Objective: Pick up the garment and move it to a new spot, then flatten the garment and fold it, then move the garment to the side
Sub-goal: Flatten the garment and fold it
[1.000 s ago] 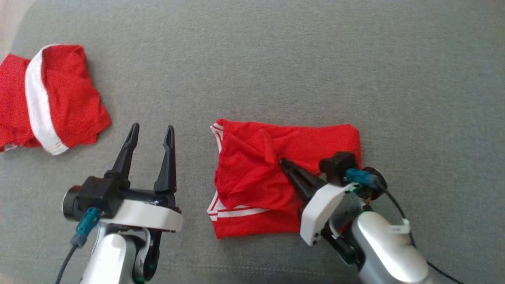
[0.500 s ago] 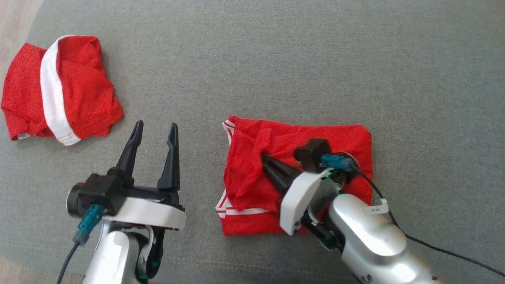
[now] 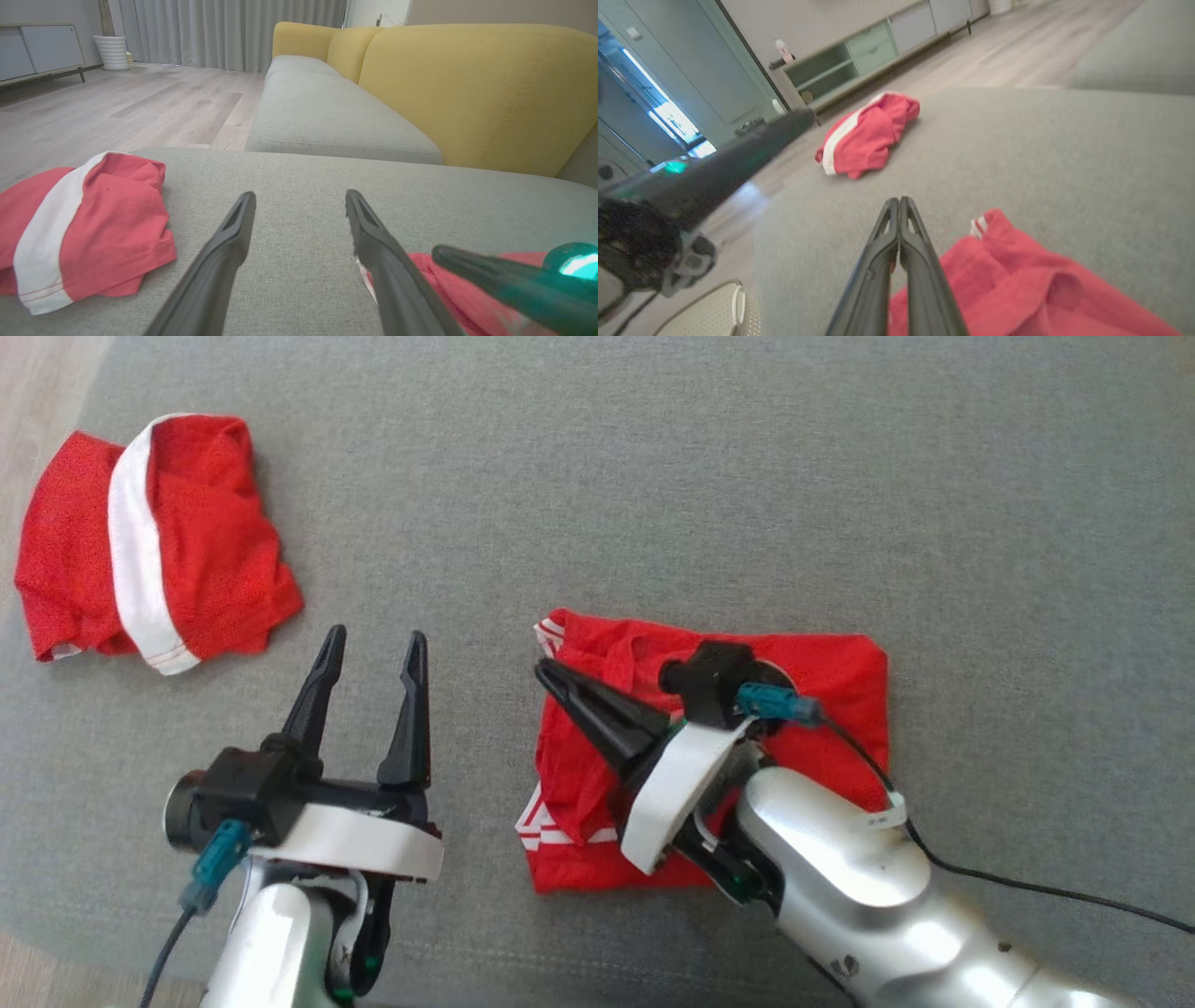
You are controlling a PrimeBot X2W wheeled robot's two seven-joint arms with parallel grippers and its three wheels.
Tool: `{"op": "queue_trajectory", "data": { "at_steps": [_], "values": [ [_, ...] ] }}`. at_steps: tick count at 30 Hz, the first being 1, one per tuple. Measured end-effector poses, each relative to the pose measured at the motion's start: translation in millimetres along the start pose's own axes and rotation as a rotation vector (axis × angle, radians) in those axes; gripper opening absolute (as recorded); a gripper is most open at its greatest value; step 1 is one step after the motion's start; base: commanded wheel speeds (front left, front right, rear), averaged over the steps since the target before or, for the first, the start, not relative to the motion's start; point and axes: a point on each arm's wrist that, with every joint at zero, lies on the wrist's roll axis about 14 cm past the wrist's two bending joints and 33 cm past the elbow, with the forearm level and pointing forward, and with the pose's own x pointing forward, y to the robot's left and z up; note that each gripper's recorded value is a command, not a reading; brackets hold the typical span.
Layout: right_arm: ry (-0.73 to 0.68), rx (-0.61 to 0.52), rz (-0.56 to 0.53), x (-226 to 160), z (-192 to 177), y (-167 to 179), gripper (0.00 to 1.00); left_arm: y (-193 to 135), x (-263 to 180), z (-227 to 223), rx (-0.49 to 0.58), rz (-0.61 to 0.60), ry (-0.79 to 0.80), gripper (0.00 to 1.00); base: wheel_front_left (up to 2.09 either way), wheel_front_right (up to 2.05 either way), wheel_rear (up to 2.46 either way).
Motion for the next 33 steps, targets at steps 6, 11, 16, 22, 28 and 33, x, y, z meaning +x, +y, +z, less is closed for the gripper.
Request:
{"op": "queue_trajectory", "data": {
  "at_steps": [6, 11, 16, 22, 28, 33],
  "values": [
    [-0.254, -0.008, -0.086, -13, 64, -24, 0.00, -5, 3, 5, 0.004, -0.016, -0.018, 1.00, 0.00, 0.00, 0.00],
    [-0.418, -0.059, -0.344, -75, 100, -93, 1.00, -12, 5, 14, 0.002, -0.037, -0.046, 1.00, 0.00, 0.00, 0.00],
    [-0.428, -0.080, -0.590, -151, 86, -131, 1.00, -18, 9, 21, 0.001, -0.058, -0.072, 1.00, 0.00, 0.00, 0.00],
    [-0.426, -0.111, -0.757, -207, 86, -138, 1.00, -16, 10, 32, 0.018, -0.055, -0.105, 1.00, 0.00, 0.00, 0.00],
    [-0.378, -0.100, -0.813, -233, 71, -121, 1.00, -15, -7, 29, 0.038, -0.063, -0.089, 1.00, 0.00, 0.00, 0.00],
    [-0.362, -0.089, -0.837, -247, 63, -107, 1.00, -18, -22, 26, 0.047, -0.073, -0.078, 1.00, 0.00, 0.00, 0.00]
  ]
}}
